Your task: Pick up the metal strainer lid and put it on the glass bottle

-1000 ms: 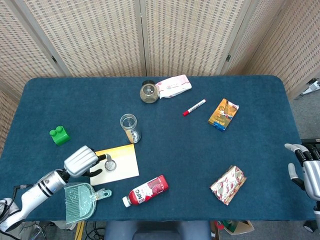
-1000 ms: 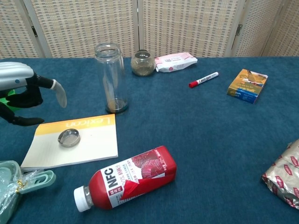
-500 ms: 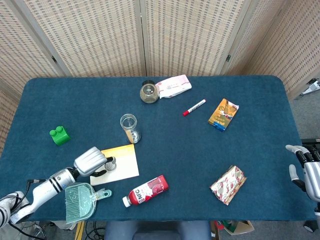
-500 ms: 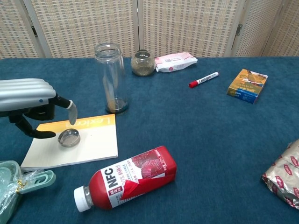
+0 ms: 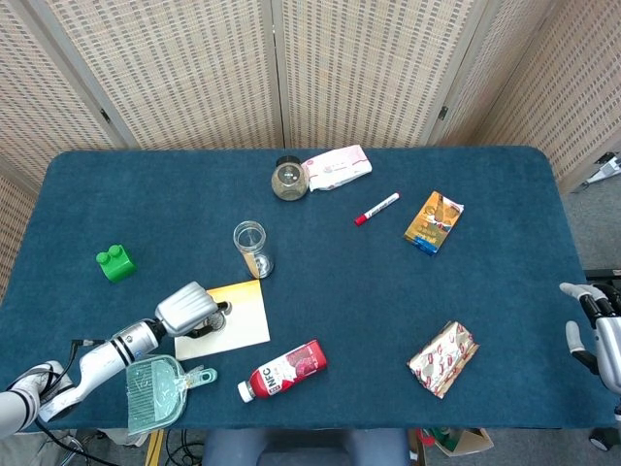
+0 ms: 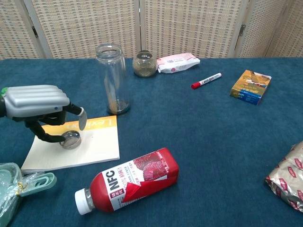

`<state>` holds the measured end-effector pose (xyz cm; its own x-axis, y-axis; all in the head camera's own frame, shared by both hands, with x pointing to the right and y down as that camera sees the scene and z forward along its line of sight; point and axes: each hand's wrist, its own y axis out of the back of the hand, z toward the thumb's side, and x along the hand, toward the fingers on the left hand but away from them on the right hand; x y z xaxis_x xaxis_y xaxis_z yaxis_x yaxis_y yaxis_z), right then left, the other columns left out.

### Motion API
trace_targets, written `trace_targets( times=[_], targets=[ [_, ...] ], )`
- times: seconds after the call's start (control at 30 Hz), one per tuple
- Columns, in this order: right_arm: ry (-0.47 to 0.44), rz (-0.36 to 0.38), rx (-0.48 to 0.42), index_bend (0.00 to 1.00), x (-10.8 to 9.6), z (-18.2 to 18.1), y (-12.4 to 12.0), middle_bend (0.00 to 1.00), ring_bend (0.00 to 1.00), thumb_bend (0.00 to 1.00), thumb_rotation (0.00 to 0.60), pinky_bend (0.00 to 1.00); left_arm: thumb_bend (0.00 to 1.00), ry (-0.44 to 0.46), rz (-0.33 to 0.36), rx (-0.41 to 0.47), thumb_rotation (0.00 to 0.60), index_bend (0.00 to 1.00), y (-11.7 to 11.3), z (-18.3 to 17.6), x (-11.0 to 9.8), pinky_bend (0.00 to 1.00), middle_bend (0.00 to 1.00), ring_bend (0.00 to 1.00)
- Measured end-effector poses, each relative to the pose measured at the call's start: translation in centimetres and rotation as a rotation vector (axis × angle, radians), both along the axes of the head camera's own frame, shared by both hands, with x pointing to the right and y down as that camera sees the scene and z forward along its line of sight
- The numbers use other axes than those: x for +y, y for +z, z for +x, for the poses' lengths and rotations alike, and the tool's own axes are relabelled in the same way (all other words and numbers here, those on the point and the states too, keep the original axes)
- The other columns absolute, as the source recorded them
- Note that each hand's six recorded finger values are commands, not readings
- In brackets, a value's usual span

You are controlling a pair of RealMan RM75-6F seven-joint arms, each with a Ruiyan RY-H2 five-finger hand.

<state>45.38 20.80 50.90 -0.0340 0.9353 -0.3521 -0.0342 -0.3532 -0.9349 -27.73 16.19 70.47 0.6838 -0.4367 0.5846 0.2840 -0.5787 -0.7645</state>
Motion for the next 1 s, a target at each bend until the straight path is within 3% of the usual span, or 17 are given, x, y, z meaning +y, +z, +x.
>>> trace_targets(
  times=[1.0],
  targets=[
    [0.013,0.003,-0.003,0.27,0.3,0.5,0.0,0.29,0.19,0.48,0.6,0.29,0.33,-0.022,-0.011,-0.157,0.6,0.41,0.3,-2.5,-0.1,0.81,0.98,0.97]
  ],
)
